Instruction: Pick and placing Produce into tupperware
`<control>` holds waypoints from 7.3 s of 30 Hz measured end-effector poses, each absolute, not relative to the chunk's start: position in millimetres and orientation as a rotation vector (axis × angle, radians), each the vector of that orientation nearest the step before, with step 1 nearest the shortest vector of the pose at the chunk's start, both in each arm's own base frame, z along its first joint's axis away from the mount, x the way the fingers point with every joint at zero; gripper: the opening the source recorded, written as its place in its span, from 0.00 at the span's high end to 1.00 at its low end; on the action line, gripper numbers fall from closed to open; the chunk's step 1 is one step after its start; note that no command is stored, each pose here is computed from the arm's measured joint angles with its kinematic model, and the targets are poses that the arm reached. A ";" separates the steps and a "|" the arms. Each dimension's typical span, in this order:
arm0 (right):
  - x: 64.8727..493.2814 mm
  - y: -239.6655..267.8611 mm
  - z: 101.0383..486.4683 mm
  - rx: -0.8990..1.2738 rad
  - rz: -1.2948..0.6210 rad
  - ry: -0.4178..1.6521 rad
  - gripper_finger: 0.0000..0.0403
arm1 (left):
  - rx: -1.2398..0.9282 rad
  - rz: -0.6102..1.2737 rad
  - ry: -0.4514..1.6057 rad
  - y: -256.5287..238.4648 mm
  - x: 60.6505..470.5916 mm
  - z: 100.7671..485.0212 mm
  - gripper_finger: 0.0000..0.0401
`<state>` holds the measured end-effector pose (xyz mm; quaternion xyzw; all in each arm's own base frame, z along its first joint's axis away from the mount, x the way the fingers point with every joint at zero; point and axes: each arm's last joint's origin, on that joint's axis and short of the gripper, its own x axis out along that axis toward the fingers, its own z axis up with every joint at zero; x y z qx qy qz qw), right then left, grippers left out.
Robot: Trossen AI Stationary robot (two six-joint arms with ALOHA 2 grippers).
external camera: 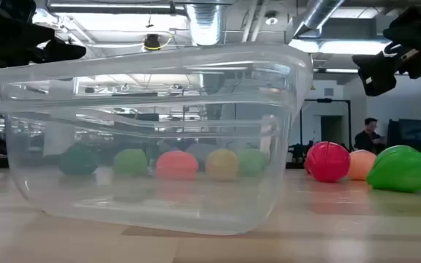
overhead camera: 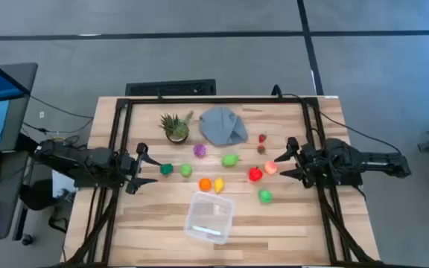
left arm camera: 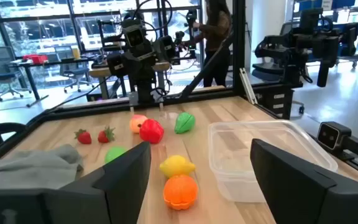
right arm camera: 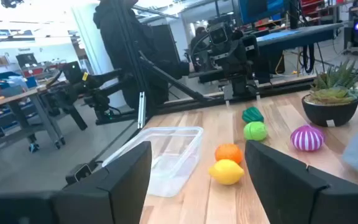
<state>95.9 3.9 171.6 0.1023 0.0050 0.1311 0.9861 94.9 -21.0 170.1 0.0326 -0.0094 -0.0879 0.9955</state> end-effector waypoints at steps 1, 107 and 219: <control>95.9 3.9 171.6 0.206 0.264 0.010 0.30 | 0.065 -0.176 -0.019 -21.0 94.9 170.2 0.33; 95.7 3.8 177.8 0.103 0.263 -0.067 0.30 | -0.254 -0.191 -0.274 -19.7 91.0 196.5 0.33; 143.1 -13.1 312.5 0.052 -0.362 0.488 0.30 | -0.020 0.376 1.084 -21.8 158.2 234.2 0.43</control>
